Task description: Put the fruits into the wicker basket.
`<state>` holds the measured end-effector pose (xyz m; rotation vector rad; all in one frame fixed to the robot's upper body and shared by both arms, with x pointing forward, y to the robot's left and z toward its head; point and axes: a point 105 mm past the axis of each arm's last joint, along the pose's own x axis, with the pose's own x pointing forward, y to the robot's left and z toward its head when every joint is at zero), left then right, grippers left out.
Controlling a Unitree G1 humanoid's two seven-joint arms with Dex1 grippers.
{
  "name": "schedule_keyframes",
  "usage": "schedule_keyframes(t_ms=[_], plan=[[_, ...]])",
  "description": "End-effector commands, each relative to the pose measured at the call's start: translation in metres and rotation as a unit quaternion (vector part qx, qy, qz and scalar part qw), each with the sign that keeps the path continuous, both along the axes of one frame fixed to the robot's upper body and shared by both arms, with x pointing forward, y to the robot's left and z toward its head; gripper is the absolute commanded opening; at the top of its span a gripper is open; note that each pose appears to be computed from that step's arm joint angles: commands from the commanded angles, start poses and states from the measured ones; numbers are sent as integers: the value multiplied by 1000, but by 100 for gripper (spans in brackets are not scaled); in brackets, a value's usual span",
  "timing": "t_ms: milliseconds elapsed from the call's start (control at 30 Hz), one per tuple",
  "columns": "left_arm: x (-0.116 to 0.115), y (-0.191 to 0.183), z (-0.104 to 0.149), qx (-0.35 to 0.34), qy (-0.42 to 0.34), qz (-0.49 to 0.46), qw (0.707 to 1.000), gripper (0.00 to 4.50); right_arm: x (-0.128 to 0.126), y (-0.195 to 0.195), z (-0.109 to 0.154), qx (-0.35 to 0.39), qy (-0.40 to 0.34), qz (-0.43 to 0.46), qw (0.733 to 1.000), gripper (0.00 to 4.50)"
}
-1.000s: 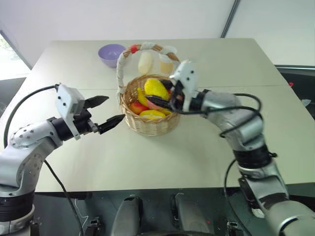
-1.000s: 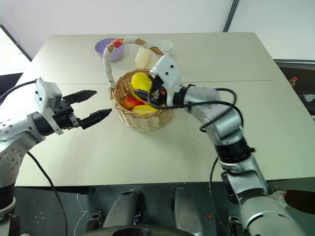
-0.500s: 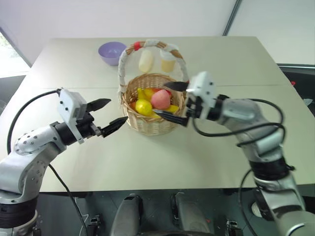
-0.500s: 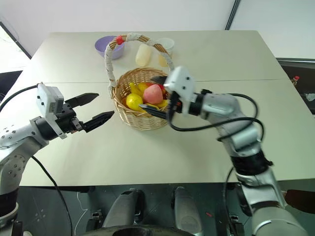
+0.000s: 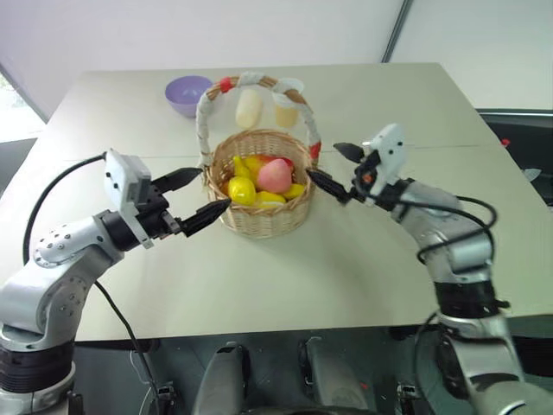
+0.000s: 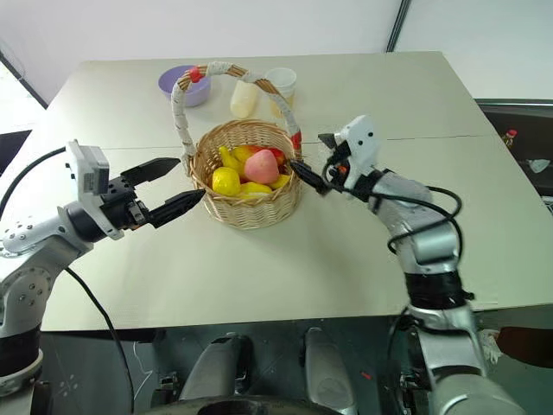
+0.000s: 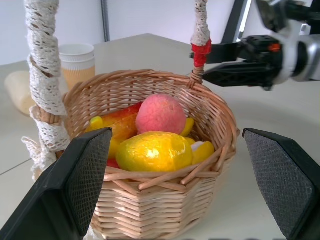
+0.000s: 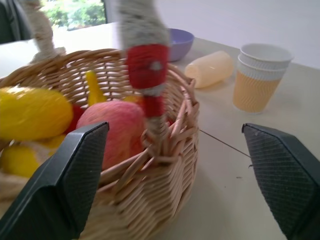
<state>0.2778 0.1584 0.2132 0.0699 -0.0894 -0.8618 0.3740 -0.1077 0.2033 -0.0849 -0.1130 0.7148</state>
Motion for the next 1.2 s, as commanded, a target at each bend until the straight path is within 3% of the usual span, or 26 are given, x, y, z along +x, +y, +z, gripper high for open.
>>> schedule_keyframes(t_ms=[33,267,400,700,933,1133,1200], plan=[[-4,-5,8,0,-21,-8,1000,450,3,5,15,27,-33,6,999,361],[-10,-10,7,-5,-21,-6,1000,450,5,5,17,48,-38,9,998,2],[-10,-12,6,-8,-18,-8,1000,450,5,-8,23,50,-58,-20,997,2],[-4,-18,6,-10,-14,-30,999,450,10,-121,51,45,-109,-232,966,2],[3,-23,6,-13,-19,-43,999,450,16,-202,46,63,-94,-379,918,2],[3,-25,4,-17,-17,-45,999,450,18,-221,35,67,-80,-408,907,2],[3,-24,4,-16,-17,-45,999,450,18,-221,34,65,-81,-405,908,105]])
